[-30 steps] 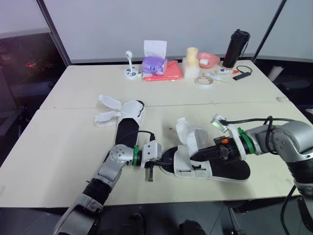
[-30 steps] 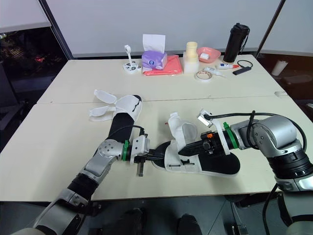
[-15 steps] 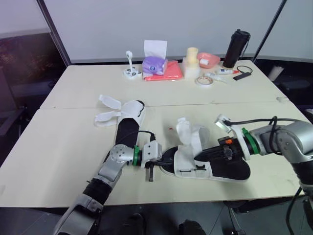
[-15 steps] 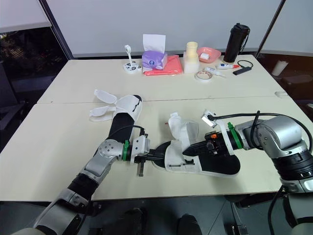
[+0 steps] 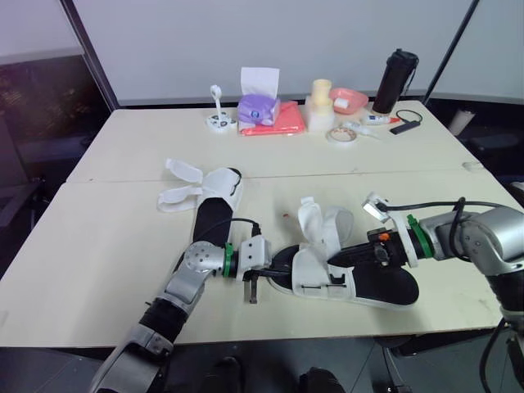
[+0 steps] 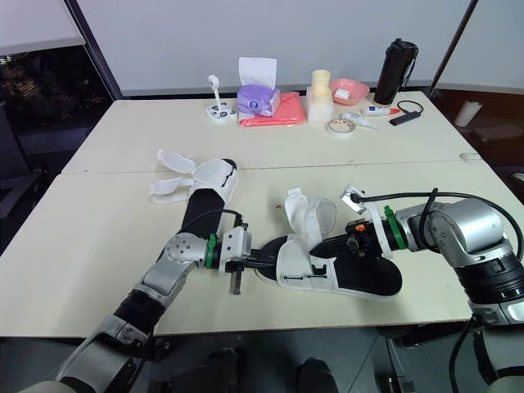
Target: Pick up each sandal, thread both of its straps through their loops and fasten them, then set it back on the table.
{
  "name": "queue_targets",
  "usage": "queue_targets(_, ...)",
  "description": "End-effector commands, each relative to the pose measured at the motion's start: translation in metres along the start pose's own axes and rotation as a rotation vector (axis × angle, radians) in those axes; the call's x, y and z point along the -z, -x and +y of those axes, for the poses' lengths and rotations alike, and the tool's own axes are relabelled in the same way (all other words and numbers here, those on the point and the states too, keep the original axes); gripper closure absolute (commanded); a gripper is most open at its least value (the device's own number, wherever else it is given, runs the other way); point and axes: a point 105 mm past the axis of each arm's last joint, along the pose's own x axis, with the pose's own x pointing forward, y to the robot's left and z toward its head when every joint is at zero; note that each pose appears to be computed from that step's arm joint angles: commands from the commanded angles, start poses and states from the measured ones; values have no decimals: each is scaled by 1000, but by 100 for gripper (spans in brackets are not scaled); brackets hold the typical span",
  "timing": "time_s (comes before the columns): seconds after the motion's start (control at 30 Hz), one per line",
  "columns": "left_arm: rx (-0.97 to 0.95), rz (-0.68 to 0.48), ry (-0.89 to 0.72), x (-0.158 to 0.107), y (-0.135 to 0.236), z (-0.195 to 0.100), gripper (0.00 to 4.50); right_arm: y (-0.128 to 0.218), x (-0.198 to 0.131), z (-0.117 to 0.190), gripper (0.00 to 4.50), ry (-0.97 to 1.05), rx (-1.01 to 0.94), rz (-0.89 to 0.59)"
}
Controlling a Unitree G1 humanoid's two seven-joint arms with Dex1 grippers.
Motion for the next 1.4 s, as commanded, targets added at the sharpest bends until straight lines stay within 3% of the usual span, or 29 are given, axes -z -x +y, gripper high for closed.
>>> queue_targets(0.03,15,21,3,4,-2,-4,450,0,-2,6,445,51,-10,-12)
queue_targets(0.1,15,20,2,4,-2,-4,450,0,0,6,445,60,-13,-9)
queue_targets(0.17,16,20,1,4,-2,-4,450,0,0,7,391,69,-16,-14)
queue_targets(0.27,17,21,0,4,-2,-5,450,2,-1,5,266,76,6,-26)
queue_targets(0.33,18,21,1,4,-1,-5,450,3,-5,4,157,78,15,-40)
queue_targets(0.77,23,24,1,4,-1,-5,450,10,-33,1,157,71,29,-157)
queue_targets(0.87,25,26,1,5,-1,-6,450,10,-33,5,244,68,16,-155)
queue_targets(1.0,26,25,-1,4,-1,-6,450,9,-32,12,447,75,0,-149)
queue_targets(1.4,29,14,-8,3,-7,-5,450,6,-32,37,447,68,-64,-104)
